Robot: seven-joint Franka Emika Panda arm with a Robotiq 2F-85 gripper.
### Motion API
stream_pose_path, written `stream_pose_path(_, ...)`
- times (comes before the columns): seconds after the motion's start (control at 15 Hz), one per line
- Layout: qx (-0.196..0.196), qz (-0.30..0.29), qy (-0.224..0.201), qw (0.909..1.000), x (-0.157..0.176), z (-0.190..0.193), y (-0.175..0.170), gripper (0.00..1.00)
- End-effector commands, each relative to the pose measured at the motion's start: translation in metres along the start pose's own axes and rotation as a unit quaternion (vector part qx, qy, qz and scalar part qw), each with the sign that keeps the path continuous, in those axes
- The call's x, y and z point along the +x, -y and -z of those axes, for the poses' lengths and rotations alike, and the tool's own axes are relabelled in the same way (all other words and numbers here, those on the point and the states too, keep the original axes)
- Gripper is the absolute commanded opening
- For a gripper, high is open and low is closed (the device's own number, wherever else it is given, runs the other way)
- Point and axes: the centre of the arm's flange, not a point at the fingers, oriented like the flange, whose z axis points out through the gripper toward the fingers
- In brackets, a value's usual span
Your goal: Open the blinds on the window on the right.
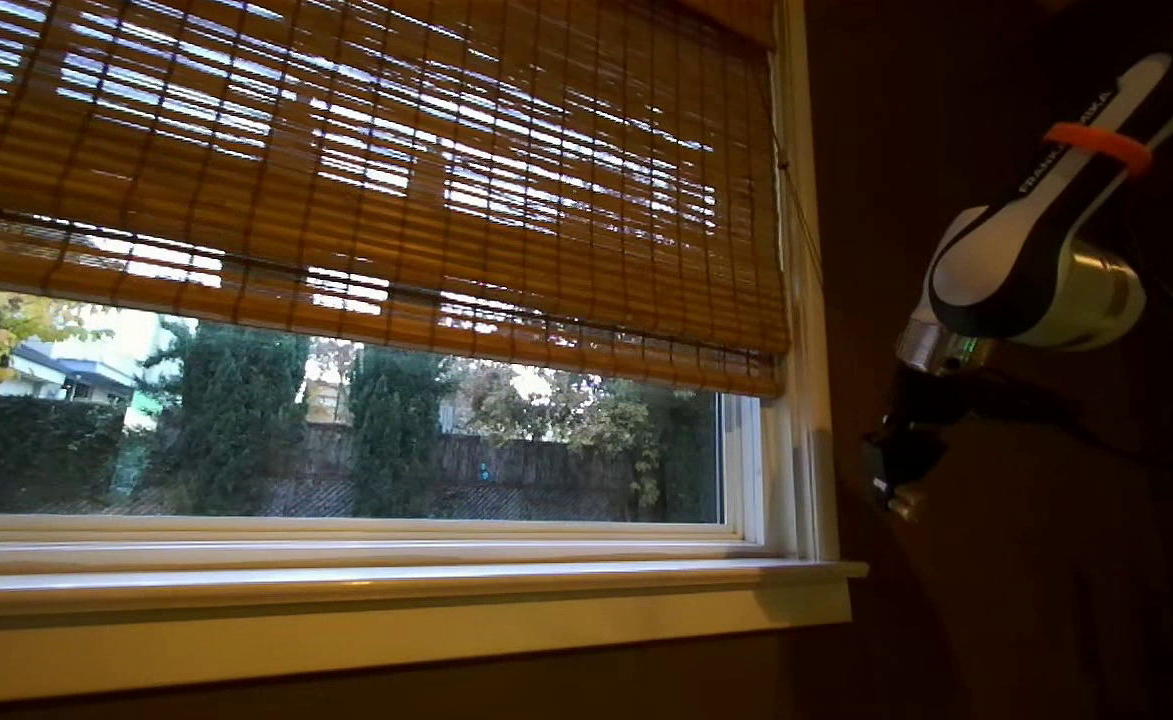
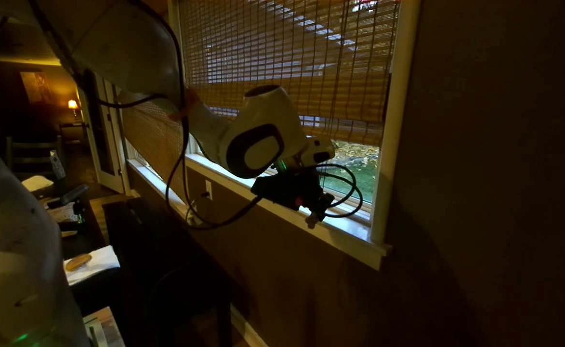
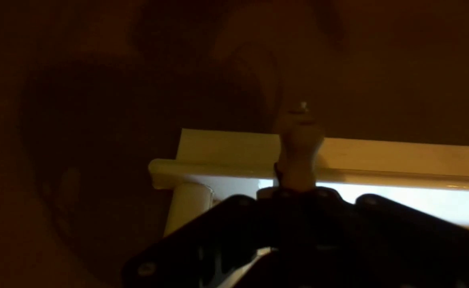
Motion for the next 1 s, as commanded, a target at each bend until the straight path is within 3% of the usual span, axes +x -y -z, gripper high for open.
stream_pose_path(0.0,0.018,-0.006,0.078,0.9968,-0.048,-0.064,-0.006,0.01)
stream_pose_path(0.93,0.076,-0.026,0.130,0.9882,-0.088,-0.118,-0.015,0.01)
